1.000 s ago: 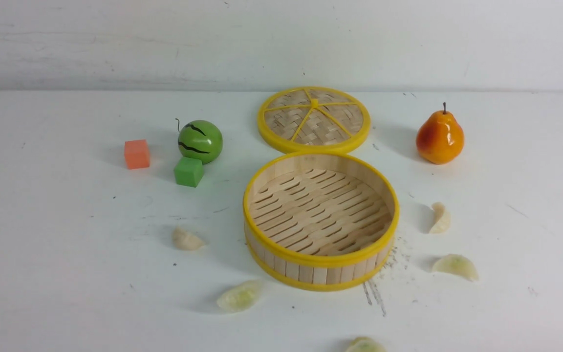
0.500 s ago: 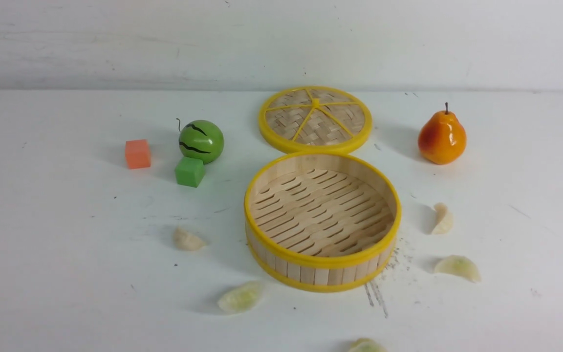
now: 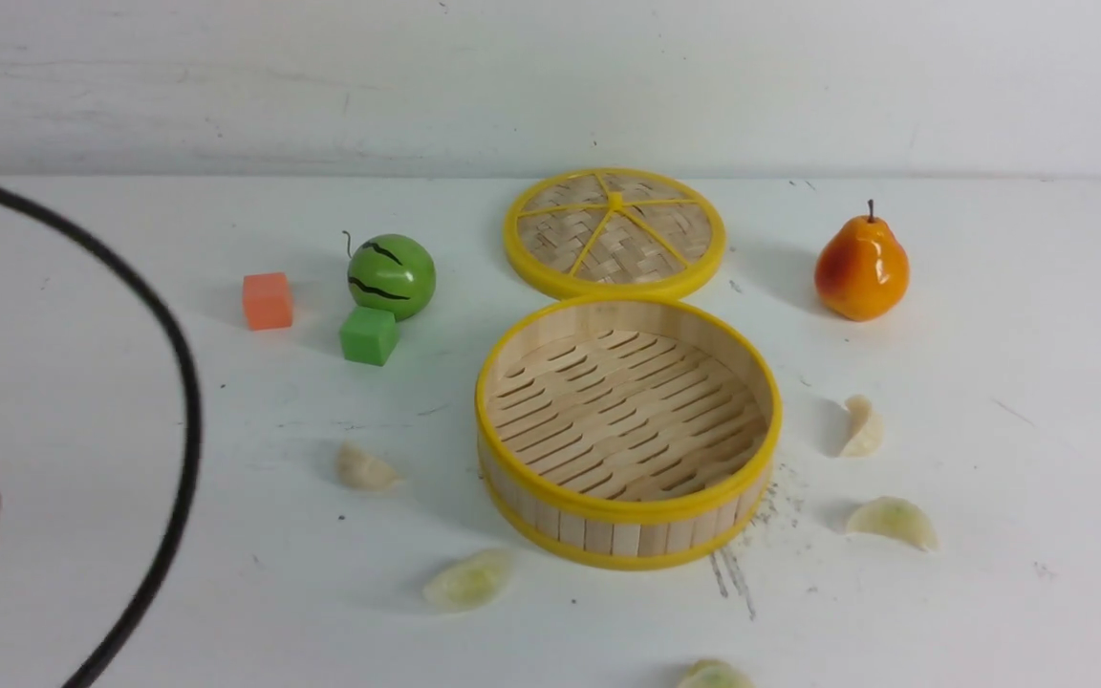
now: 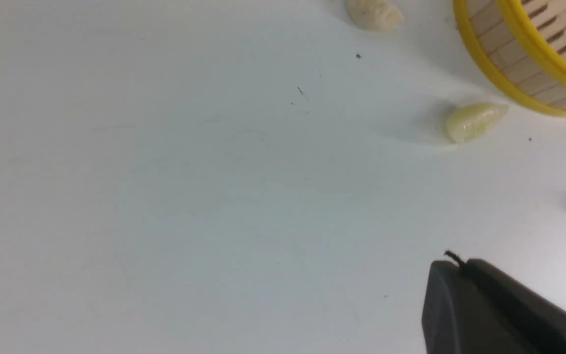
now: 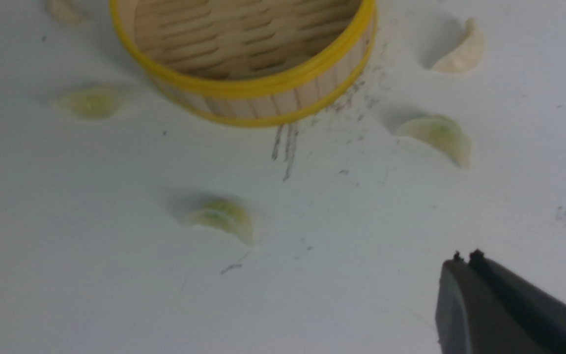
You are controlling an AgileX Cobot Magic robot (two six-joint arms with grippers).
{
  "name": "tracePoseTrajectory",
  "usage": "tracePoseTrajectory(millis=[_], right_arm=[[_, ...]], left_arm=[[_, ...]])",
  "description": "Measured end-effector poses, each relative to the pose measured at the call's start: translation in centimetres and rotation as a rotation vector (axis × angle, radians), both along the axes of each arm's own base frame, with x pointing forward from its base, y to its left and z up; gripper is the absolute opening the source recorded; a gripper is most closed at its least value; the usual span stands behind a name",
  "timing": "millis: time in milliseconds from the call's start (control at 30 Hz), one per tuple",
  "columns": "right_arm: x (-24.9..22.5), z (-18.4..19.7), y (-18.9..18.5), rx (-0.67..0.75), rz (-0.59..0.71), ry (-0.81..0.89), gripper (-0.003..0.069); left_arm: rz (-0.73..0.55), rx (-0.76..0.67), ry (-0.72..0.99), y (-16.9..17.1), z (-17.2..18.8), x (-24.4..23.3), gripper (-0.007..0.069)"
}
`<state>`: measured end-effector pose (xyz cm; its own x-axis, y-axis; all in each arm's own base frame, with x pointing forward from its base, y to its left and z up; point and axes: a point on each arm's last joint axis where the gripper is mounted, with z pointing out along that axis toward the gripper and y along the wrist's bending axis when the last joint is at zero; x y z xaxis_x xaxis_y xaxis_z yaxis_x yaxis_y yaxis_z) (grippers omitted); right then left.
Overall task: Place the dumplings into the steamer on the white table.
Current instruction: 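Reach for and grasp a dumpling on the table with the left gripper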
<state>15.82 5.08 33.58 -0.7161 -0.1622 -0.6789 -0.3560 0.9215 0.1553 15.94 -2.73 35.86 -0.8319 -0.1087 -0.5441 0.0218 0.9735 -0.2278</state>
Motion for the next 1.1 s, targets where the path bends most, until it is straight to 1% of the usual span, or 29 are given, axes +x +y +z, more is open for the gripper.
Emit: tracePoseTrajectory(millis=[100, 200, 267, 400, 433, 467, 567, 600, 633, 667, 800, 933, 1100], right_arm=[[0.6, -0.3, 1.6, -0.072, 0.117, 0.061, -0.0017], [0.6, -0.4, 2.2, -0.117, 0.166, 0.069, -0.0015], [0.5, -0.4, 2.3, -0.142, 0.178, 0.065, -0.0015], [0.6, -0.4, 2.2, -0.153, 0.179, 0.061, -0.0015], [0.6, -0.4, 2.2, -0.152, 0.179, 0.06, -0.0015], [0.6, -0.4, 2.3, -0.148, 0.179, 0.057, -0.0015], [0.6, -0.3, 2.3, -0.142, 0.179, 0.048, -0.0013], [0.6, -0.3, 2.3, -0.141, 0.179, 0.047, -0.0013], [0.7, -0.3, 2.3, -0.141, 0.178, 0.044, -0.0012], [0.7, -0.3, 2.4, -0.14, 0.178, 0.045, -0.0011], [0.6, -0.2, 2.5, -0.133, 0.184, 0.046, -0.0008], [0.5, -0.3, 2.8, -0.134, 0.203, 0.046, -0.0004], [0.3, -0.3, 3.0, -0.135, 0.214, 0.048, -0.0002]], left_arm=[[-0.046, 0.043, 0.075, -1.5, -0.7, 3.0, -0.0011], [-0.07, 0.078, 0.128, -2.9, -1.8, 6.1, 0.0039], [-0.081, 0.085, 0.158, -4.2, -2.8, 8.4, 0.0111], [-0.104, 0.09, 0.203, -6.8, -4.8, 12.6, 0.0307], [-0.109, 0.091, 0.204, -7.3, -5.0, 13.2, 0.0345], [-0.123, 0.098, 0.224, -8.2, -6.0, 14.5, 0.0398], [-0.112, 0.092, 0.253, -9.7, -7.6, 16.7, 0.0479], [-0.071, 0.072, 0.265, -10.2, -8.3, 18.0, 0.0507], [-0.047, 0.064, 0.279, -10.5, -9.0, 18.7, 0.0517], [0.02, 0.035, 0.292, -10.9, -9.7, 19.8, 0.0525], [0.204, -0.017, 0.341, -11.0, -12.3, 22.9, 0.0532], [0.296, 0.01, 0.355, -10.6, -14.6, 24.3, 0.0532], [0.348, 0.05, 0.389, -10.4, -17.6, 25.1, 0.0529]])
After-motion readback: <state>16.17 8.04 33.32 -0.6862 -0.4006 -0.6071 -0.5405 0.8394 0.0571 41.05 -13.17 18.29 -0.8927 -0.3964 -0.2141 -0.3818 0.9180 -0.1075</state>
